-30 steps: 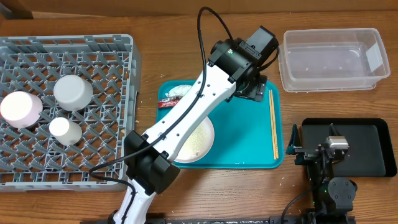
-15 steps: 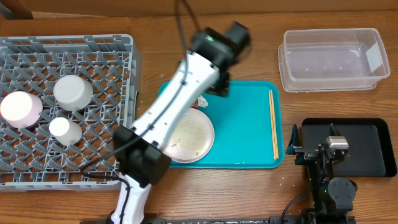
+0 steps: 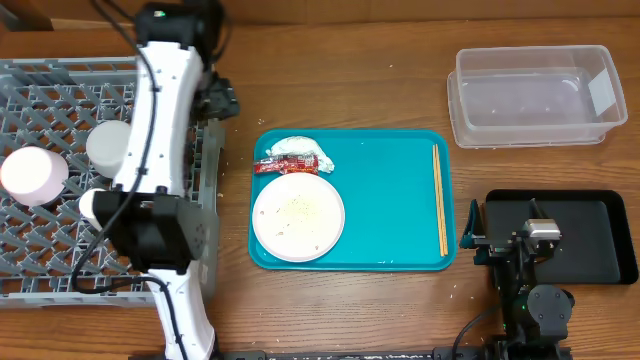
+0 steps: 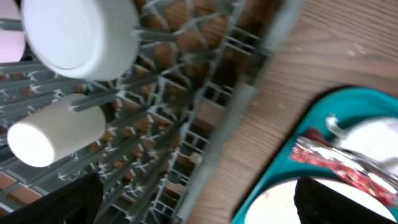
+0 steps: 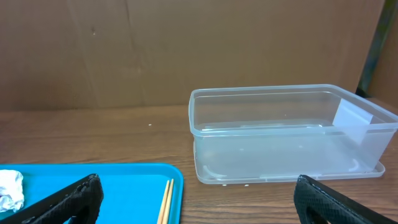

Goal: Sort waste into correct bins and load items into the dishwasher
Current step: 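Raise the left gripper and park it above the dish rack, then move the right gripper left over the tray to the red wrapper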

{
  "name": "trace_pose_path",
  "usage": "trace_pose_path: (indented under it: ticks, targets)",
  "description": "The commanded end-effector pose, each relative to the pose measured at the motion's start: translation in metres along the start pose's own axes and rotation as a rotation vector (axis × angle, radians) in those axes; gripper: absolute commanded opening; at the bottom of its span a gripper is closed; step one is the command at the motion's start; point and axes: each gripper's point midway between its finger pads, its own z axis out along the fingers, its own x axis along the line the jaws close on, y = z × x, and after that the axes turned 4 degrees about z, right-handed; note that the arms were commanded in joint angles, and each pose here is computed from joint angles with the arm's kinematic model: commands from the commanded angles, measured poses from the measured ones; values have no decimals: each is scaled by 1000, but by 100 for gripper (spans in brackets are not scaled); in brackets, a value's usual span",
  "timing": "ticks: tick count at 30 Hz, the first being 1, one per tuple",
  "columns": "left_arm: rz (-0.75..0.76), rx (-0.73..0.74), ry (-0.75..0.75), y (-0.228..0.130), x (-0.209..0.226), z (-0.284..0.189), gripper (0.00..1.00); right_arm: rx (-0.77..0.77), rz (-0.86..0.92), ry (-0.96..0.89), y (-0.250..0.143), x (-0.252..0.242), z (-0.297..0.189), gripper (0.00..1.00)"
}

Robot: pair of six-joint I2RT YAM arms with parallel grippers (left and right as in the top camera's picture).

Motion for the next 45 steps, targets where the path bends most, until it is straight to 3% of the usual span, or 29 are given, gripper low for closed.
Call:
trace_pose_path:
  ticks: [1,7,23,25,29,31,33,35,37,38,41,43,45]
  targets:
    - [-61,37,-16,6,27,11,100,-6,-4,0,-1,0,0,100]
    - [-133,50,-9,12,55,18,100,-6,-4,0,-1,0,0,100]
    - [-132,49,-9,12,55,18,100,-39,14,40,7,7,0,100]
    - [-132,49,-9,12,55,18,100,-64,155,265,20,45,-7,100]
    - [-132,49,-9,12,55,18,100,172,557,886,30,135,-66,100]
    - [-132,49,-9,12,55,18,100,282,723,1006,41,148,-86,100]
    - [-132,49,-9,13,55,18,100,307,951,1009,64,146,-89,99]
    - [-132,49,-9,12,55,18,100,218,1099,998,91,136,-87,100]
    - [-132,49,-9,12,55,18,100,15,1198,1021,132,118,-93,100]
    - [-132,49,-9,12,55,18,100,-186,1254,1033,167,99,-103,100]
    - [-132,49,-9,12,55,18,100,-365,1319,999,210,78,-116,100]
    - [-132,49,-9,12,55,18,100,-384,1297,955,235,77,-120,100]
    - [-132,49,-9,13,55,18,100,-418,1127,899,264,85,-128,100]
